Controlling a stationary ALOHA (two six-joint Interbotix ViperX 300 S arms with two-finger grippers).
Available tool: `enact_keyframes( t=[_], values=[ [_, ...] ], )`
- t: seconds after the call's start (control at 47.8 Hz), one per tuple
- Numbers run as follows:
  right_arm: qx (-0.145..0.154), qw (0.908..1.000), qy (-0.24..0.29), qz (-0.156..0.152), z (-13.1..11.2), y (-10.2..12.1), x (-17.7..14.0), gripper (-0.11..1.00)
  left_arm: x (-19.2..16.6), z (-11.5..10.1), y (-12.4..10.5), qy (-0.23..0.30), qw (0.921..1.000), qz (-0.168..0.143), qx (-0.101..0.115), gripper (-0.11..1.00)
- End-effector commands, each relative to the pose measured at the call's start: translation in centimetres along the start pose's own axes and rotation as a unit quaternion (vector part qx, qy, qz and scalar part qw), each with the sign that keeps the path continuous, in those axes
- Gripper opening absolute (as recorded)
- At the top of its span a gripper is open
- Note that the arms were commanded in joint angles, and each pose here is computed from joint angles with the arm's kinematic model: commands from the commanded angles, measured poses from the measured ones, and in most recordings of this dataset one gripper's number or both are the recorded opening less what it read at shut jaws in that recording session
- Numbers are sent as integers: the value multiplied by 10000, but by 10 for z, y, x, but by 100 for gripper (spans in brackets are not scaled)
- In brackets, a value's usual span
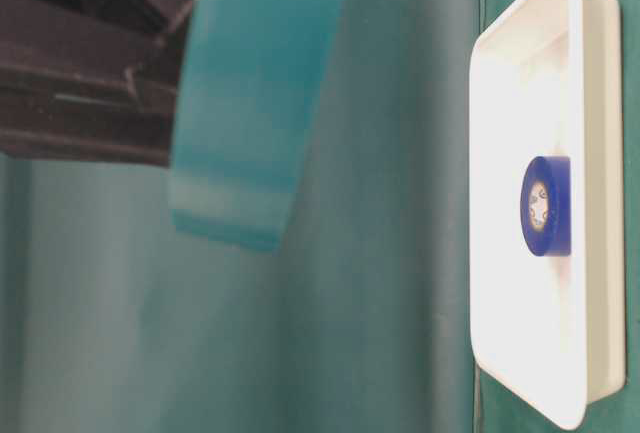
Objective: Pick up the tape from a random location and place it into the white case.
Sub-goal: 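Carry the teal tape up over the white tray with the right gripper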
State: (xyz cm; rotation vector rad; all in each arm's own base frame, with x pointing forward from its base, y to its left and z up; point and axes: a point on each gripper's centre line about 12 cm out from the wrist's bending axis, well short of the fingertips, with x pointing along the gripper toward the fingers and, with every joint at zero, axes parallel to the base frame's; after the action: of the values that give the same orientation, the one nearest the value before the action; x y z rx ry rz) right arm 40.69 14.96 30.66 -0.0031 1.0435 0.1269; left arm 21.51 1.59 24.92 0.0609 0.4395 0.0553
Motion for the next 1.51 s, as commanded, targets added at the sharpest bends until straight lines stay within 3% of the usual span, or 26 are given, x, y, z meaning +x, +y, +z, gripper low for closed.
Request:
enact_keyframes(
  t=[0.0,0.397,0.648,0.92,1.296,1.484],
  values=[
    [113,9995,-288,-7,10,-9,-20,29,0,5,1,-83,10000,19,-14,85],
    [444,9982,-133,-376,11,-52,-16,29,1,6,1,-83,10000,19,-22,85],
    [840,9924,30,-897,9,-106,-13,29,1,6,1,-83,10000,19,-14,85],
    [1319,9824,94,-1318,3,-163,-15,29,1,5,1,-75,10000,18,-14,85],
    [1954,9596,96,-2024,-13,-246,-29,29,1,6,1,-83,10000,19,-14,85],
    [2208,9508,0,-2171,-18,-273,-35,29,1,5,1,-76,10000,18,-22,85]
  ],
)
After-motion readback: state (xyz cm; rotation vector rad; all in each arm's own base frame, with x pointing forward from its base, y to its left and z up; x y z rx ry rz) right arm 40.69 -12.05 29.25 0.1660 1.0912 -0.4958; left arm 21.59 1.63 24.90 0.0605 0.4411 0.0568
